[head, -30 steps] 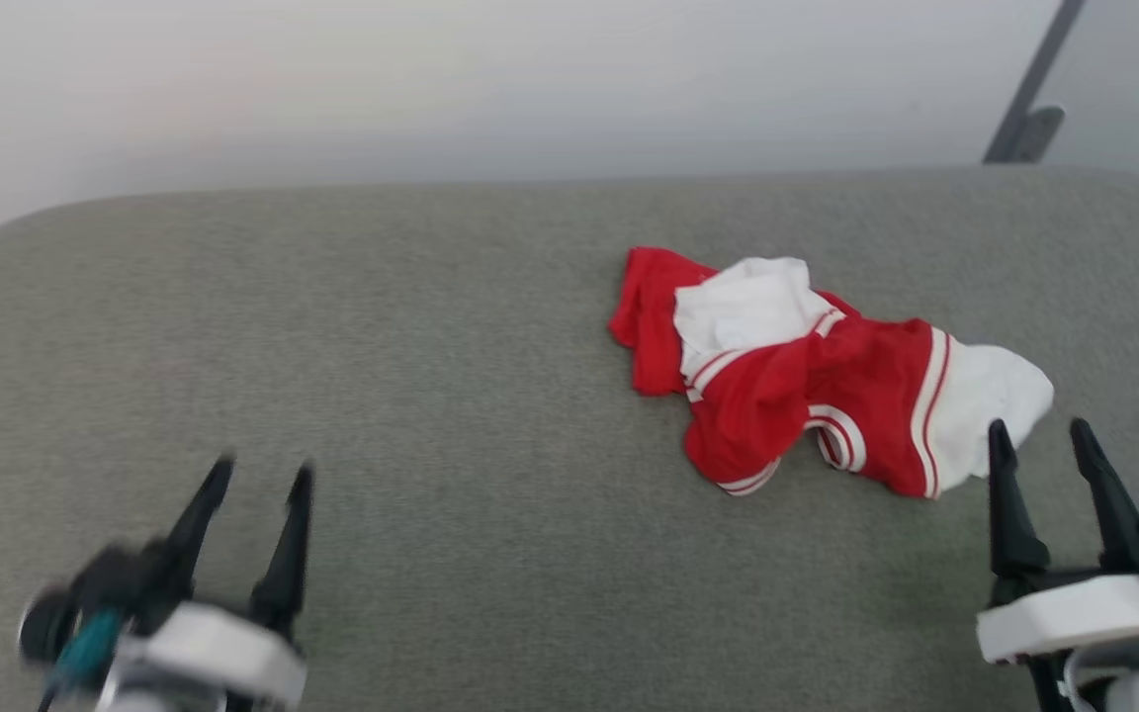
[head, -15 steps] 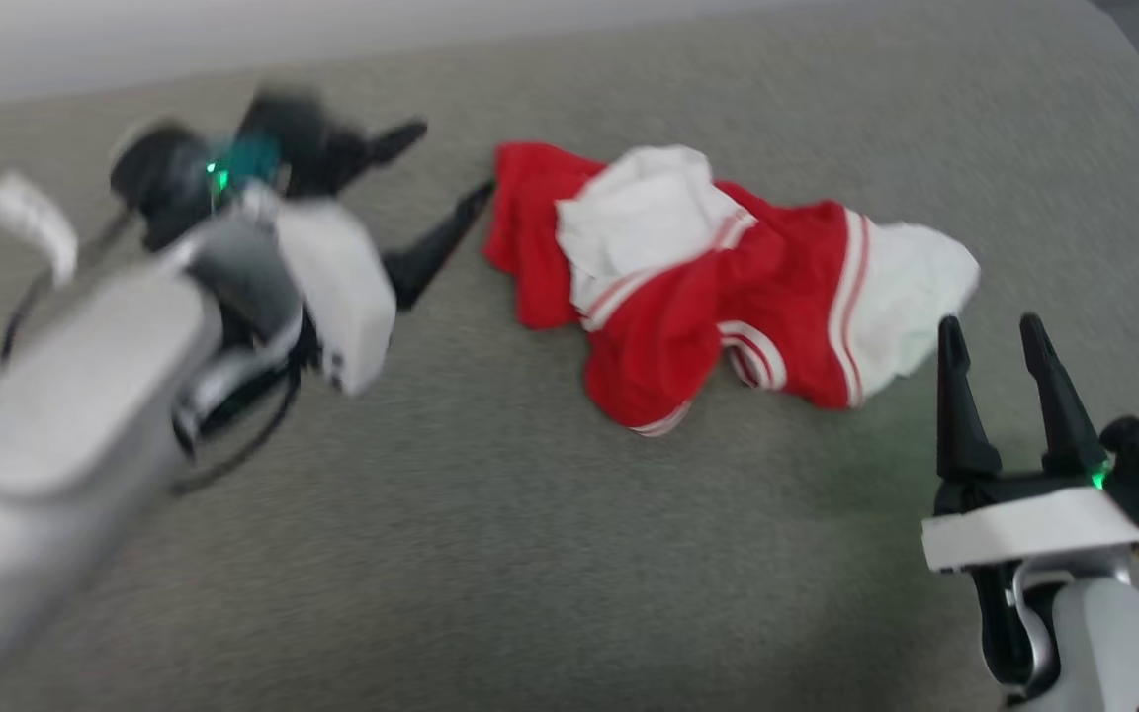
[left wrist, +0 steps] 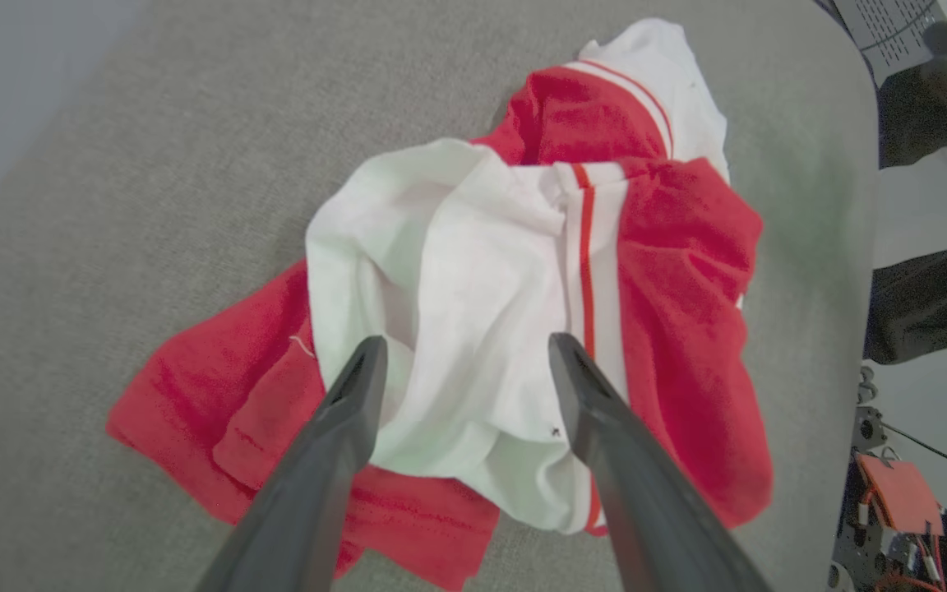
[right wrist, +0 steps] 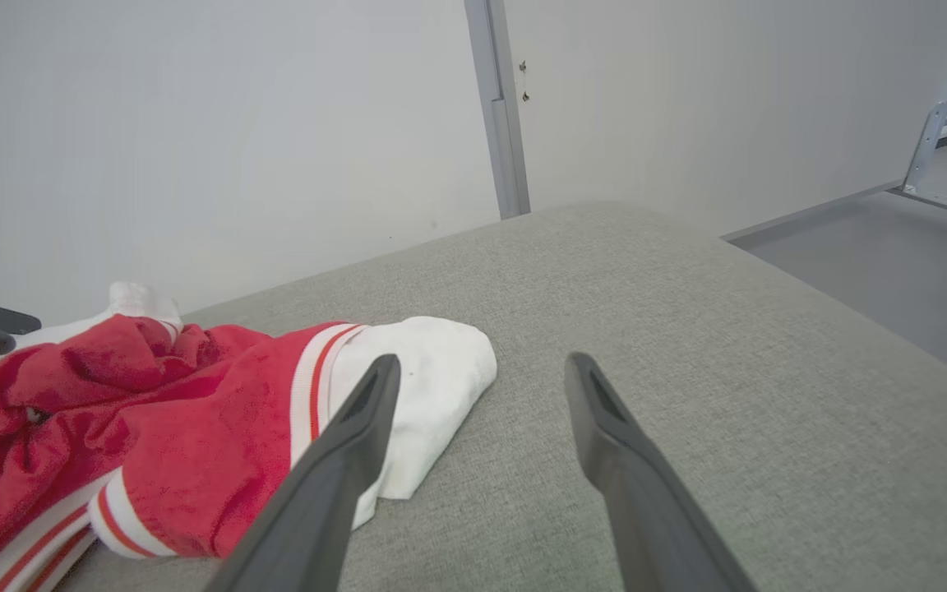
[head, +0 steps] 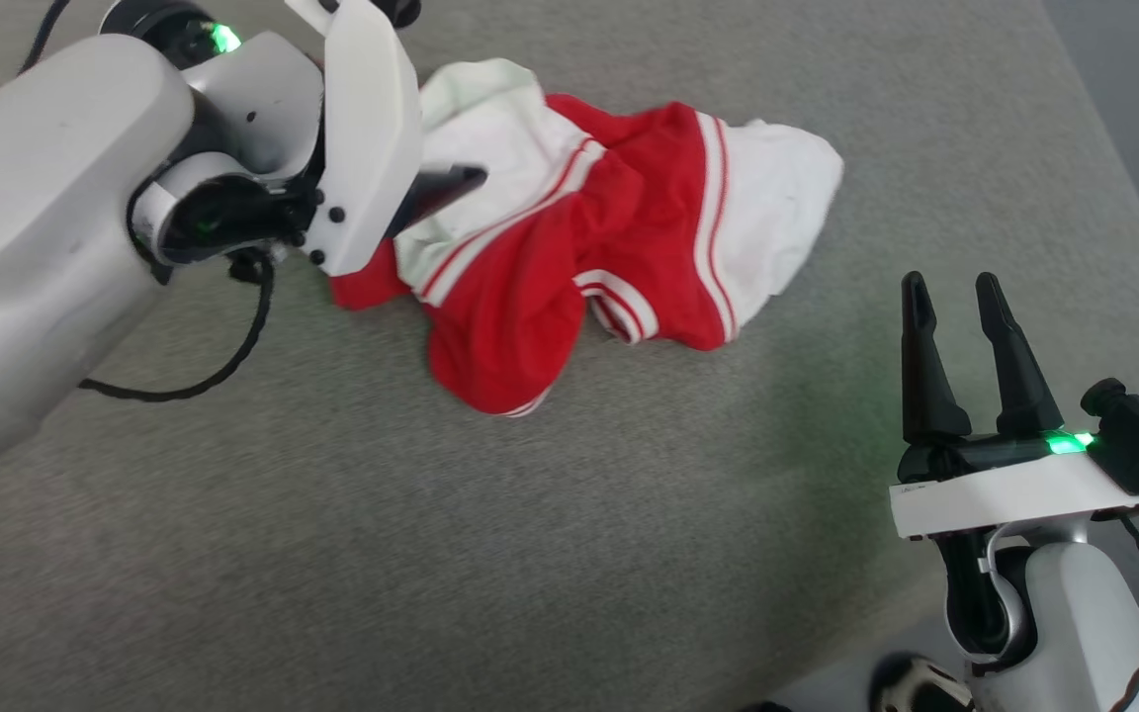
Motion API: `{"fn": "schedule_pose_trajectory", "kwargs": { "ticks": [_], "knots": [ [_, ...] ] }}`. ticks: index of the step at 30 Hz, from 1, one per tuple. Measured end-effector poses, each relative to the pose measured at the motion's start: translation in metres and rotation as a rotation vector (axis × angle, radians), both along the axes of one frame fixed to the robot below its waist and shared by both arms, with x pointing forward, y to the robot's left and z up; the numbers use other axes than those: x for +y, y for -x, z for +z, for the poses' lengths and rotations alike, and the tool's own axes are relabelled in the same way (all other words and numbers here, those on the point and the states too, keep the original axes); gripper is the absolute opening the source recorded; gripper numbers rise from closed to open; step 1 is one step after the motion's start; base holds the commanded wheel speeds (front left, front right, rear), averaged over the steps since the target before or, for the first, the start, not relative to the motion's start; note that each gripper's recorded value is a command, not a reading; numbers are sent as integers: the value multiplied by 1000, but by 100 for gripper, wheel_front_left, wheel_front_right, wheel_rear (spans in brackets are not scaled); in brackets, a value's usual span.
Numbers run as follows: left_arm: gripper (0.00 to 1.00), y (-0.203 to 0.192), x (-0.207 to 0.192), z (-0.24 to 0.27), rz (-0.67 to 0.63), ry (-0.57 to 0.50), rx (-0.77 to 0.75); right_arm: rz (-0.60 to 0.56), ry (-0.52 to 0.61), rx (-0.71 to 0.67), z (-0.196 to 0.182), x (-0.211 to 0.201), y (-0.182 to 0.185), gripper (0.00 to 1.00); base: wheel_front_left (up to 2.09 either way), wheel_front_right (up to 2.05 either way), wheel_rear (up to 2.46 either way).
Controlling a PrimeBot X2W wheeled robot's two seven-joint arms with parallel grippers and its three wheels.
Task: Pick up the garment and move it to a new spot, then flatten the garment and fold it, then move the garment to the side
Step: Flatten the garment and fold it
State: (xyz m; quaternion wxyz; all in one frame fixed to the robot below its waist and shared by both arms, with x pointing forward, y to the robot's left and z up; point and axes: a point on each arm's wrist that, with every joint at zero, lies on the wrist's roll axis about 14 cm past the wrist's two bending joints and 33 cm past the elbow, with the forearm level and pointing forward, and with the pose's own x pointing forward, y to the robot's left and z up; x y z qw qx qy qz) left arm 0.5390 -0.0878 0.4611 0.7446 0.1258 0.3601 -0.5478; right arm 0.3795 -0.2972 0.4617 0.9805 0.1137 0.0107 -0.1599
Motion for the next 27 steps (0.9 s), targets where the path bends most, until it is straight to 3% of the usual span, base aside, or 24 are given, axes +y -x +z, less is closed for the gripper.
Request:
{"fn": "schedule_pose_trajectory", "kwargs": {
  "ticks": [7,10,14,20,27],
  "knots": [
    [100,3,-6,-19,-46,-41,70,-40,7,30,-6,-11,9,100,0,0,0],
    [2,9,-5,-25,-51,-45,99,-35,10,24,-5,-11,5,100,0,0,0],
    [0,12,-5,-20,-32,13,130,-9,24,15,-4,-6,-6,100,0,0,0],
    [0,-7,16,14,108,181,102,39,37,7,-7,7,-23,100,0,0,0],
    [0,-11,124,11,391,200,94,174,51,-16,-7,49,-51,100,0,0,0]
  ]
}}
